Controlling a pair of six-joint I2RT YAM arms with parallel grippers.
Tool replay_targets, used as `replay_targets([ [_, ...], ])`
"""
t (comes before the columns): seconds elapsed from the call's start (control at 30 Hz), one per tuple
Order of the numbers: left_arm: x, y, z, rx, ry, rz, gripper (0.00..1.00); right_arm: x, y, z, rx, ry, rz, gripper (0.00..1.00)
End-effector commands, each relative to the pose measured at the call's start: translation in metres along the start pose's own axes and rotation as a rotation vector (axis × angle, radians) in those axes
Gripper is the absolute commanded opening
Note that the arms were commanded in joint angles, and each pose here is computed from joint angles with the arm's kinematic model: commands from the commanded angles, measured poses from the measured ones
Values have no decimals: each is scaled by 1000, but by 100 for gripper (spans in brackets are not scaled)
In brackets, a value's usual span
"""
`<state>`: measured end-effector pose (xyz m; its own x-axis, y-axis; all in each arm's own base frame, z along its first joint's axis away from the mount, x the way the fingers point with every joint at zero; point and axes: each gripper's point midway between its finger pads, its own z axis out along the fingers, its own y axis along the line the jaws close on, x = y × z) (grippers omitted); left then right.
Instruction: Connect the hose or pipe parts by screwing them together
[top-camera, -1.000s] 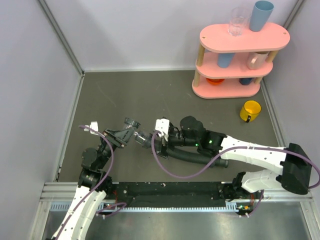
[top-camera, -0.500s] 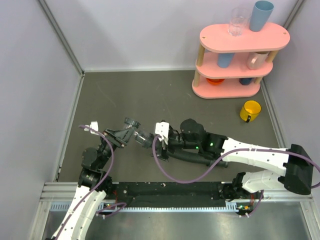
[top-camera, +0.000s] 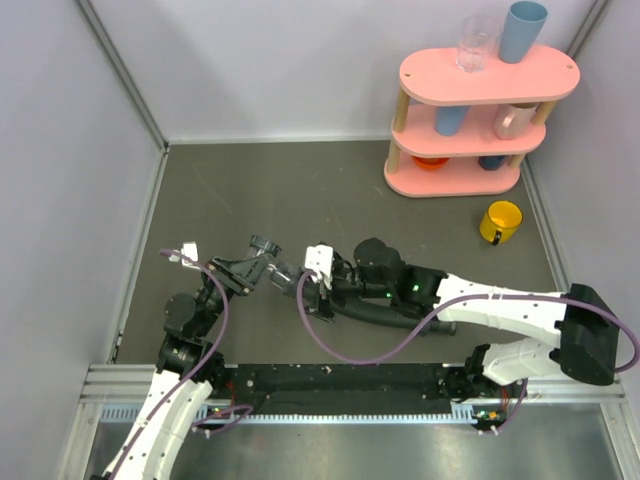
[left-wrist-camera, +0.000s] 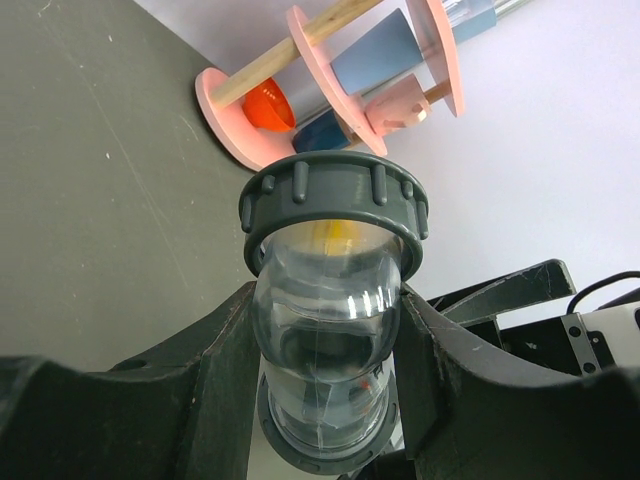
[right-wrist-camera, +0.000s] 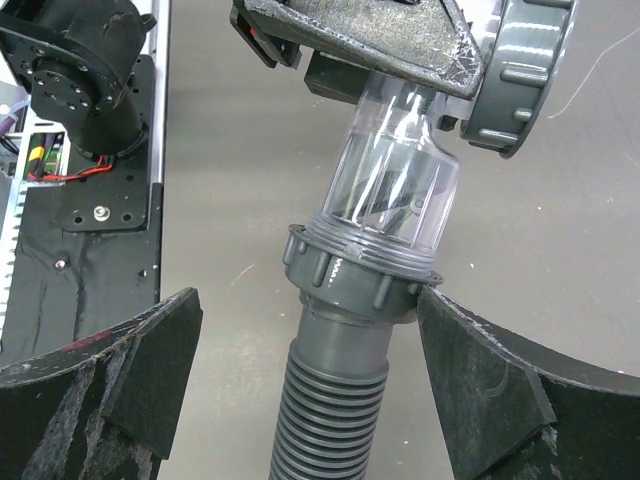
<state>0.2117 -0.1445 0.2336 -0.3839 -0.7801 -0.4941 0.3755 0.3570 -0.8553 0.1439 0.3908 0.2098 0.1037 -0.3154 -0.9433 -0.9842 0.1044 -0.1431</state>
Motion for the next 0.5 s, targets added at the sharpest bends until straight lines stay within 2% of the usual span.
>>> replay_targets([
  [0.0, -17, -40, -1, 134, -53, 19, 0, -16, 13, 7, -68, -59, 8, 86],
  [0.47, -18, -46, -4, 155, -53, 18, 0, 7, 9, 39, -79, 6, 35, 87],
])
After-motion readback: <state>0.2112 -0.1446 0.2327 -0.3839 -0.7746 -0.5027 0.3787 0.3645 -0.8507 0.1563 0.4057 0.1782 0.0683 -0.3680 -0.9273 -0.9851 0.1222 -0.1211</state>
